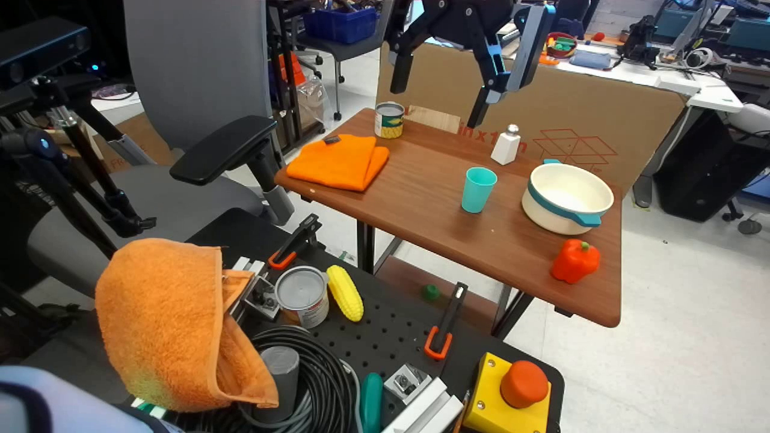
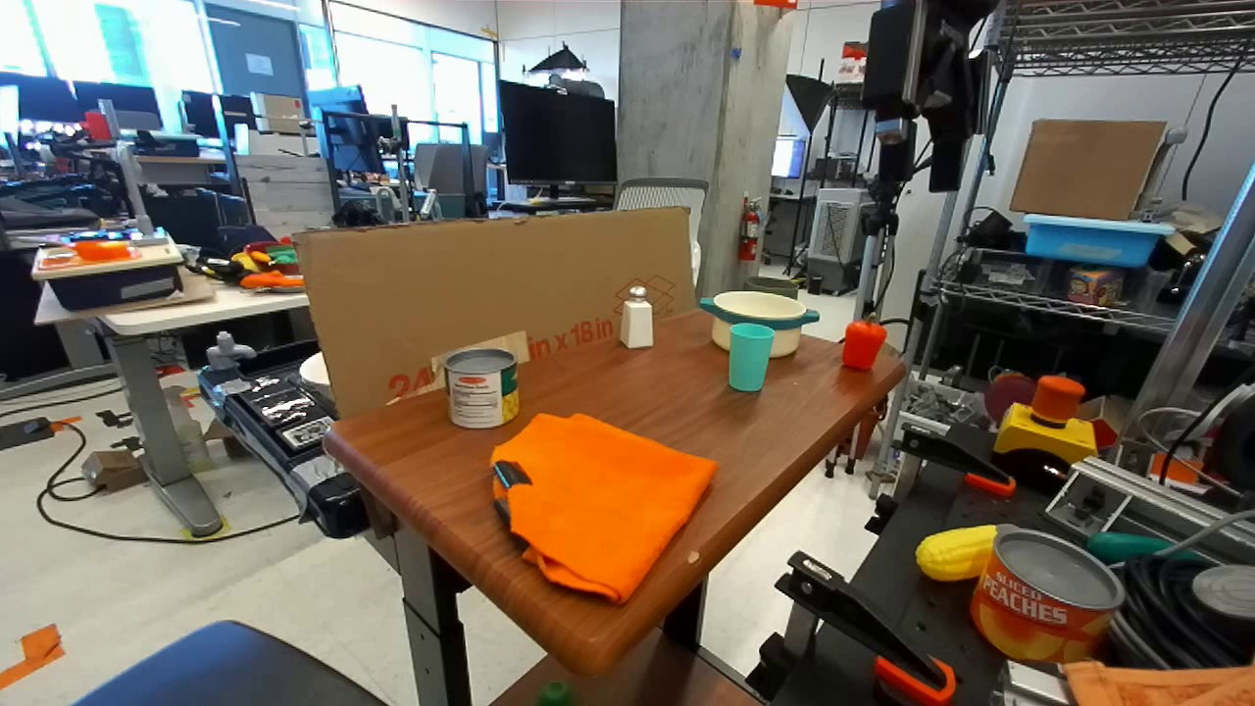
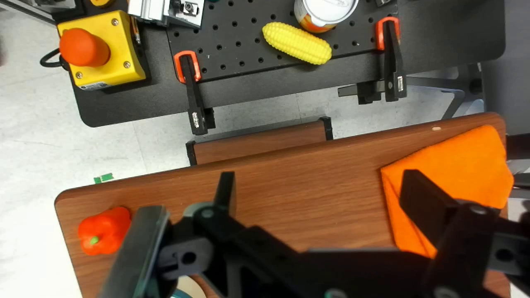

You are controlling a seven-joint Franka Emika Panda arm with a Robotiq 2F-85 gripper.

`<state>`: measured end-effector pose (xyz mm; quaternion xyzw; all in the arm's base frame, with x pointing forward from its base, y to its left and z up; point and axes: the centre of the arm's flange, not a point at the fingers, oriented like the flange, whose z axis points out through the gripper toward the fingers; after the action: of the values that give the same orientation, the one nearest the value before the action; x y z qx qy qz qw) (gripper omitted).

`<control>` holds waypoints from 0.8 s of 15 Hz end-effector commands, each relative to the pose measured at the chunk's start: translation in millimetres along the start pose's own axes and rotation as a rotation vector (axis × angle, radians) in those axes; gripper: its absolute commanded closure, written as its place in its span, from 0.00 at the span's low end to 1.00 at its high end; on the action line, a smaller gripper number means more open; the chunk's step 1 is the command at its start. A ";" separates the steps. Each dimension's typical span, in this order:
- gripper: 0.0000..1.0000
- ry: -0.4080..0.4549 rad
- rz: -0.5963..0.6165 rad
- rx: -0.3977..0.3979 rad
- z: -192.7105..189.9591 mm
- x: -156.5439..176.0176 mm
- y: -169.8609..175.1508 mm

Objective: Slide the orange cloth to the right

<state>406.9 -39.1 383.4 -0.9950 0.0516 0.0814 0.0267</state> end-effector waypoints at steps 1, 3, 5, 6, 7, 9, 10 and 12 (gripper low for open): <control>0.00 0.000 0.000 0.000 0.0 0.0 0.0; 0.00 -0.006 0.018 -0.010 0.9 9.2 -9.0; 0.00 -0.008 0.051 -0.014 2.8 21.0 -21.9; 0.00 -0.006 0.072 -0.022 4.8 27.9 -30.5; 0.00 0.003 0.099 -0.028 7.6 37.5 -43.5; 0.00 0.024 0.140 -0.042 17.1 55.9 -72.8; 0.00 0.038 0.151 -0.051 23.4 64.8 -87.7; 0.00 0.055 0.166 -0.061 39.7 81.5 -119.4</control>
<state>455.1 35.4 358.7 -0.9913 0.1142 0.0651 -0.0040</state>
